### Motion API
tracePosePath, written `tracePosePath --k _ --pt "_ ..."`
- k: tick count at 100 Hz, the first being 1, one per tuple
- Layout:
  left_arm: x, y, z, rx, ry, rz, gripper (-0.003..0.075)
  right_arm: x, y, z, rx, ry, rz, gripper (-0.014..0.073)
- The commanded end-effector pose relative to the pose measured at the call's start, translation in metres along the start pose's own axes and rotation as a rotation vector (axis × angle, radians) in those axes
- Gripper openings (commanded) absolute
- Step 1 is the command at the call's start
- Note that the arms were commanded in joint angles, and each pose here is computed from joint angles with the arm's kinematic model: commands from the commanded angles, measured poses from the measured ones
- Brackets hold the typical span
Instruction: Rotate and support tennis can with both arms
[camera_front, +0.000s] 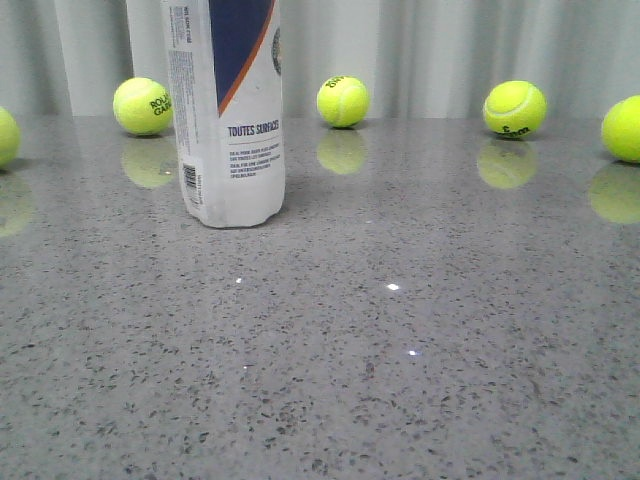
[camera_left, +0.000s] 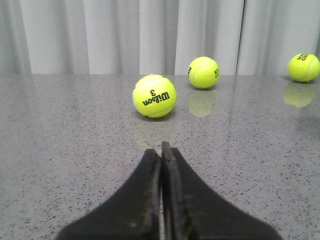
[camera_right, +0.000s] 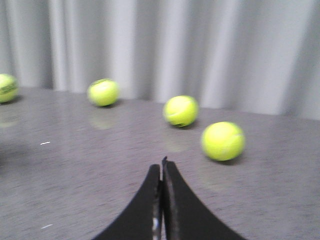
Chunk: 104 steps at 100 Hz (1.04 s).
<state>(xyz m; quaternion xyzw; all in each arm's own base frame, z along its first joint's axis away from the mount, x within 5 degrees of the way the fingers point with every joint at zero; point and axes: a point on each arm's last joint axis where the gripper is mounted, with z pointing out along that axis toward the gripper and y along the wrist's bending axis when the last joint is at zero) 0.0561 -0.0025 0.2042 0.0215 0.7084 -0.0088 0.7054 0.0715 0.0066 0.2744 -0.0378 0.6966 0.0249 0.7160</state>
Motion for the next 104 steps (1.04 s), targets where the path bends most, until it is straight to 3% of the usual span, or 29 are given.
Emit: tracePosePath --k 1,37,104 --pt "0.006 0.0 0.0 -0.004 -0.064 -0.011 -0.0019 -0.004 -0.006 0.0 0.081 -0.136 -0.025 -0.0067" --pt "0.006 0.0 0.0 -0.004 -0.064 -0.011 -0.0018 0.067 -0.008 -0.018 0.16 -0.079 0.001 -0.0067" --pt "0.006 0.0 0.0 -0.004 -0.062 -0.011 -0.0019 0.066 -0.007 -0.019 0.159 -0.095 0.001 -0.0067"
